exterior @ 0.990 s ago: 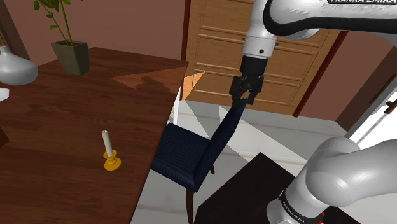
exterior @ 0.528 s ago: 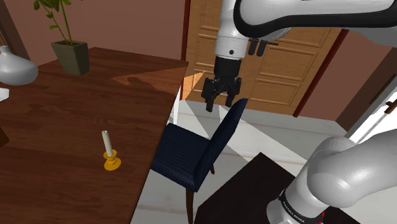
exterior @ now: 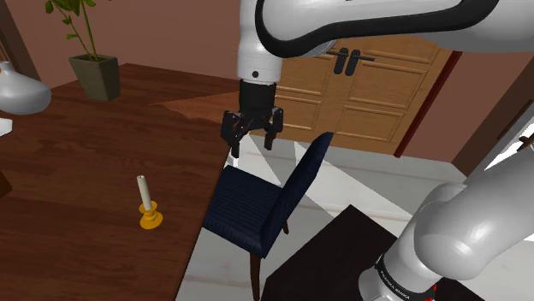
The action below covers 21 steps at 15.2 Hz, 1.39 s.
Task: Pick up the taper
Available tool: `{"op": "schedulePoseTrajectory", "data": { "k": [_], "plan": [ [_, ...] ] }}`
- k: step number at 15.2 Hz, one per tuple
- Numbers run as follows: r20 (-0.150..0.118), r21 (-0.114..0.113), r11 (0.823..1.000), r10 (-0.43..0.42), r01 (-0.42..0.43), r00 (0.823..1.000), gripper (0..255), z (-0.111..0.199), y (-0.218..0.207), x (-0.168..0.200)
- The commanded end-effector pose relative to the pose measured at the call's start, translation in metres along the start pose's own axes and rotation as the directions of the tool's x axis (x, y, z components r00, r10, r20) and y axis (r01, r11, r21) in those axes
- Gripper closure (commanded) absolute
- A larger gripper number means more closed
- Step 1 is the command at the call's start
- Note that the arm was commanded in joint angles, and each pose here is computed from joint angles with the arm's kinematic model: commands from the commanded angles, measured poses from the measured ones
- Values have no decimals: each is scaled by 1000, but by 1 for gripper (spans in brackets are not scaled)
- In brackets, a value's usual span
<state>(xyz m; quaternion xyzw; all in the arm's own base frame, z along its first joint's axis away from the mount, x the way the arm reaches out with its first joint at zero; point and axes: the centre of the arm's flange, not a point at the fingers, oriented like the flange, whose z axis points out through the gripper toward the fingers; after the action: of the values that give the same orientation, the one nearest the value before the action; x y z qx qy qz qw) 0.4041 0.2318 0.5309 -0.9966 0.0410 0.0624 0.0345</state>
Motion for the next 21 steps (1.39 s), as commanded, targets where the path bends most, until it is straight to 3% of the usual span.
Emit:
{"op": "schedulePoseTrajectory", "data": {
  "k": [1,17,21],
  "plan": [
    [-2,-5,1000,7,-8,1000,0,2,-26,7],
    [-20,-58,997,54,-55,998,0,35,-225,89],
    [-21,-60,997,56,-57,998,0,52,-232,95]
  ]
}}
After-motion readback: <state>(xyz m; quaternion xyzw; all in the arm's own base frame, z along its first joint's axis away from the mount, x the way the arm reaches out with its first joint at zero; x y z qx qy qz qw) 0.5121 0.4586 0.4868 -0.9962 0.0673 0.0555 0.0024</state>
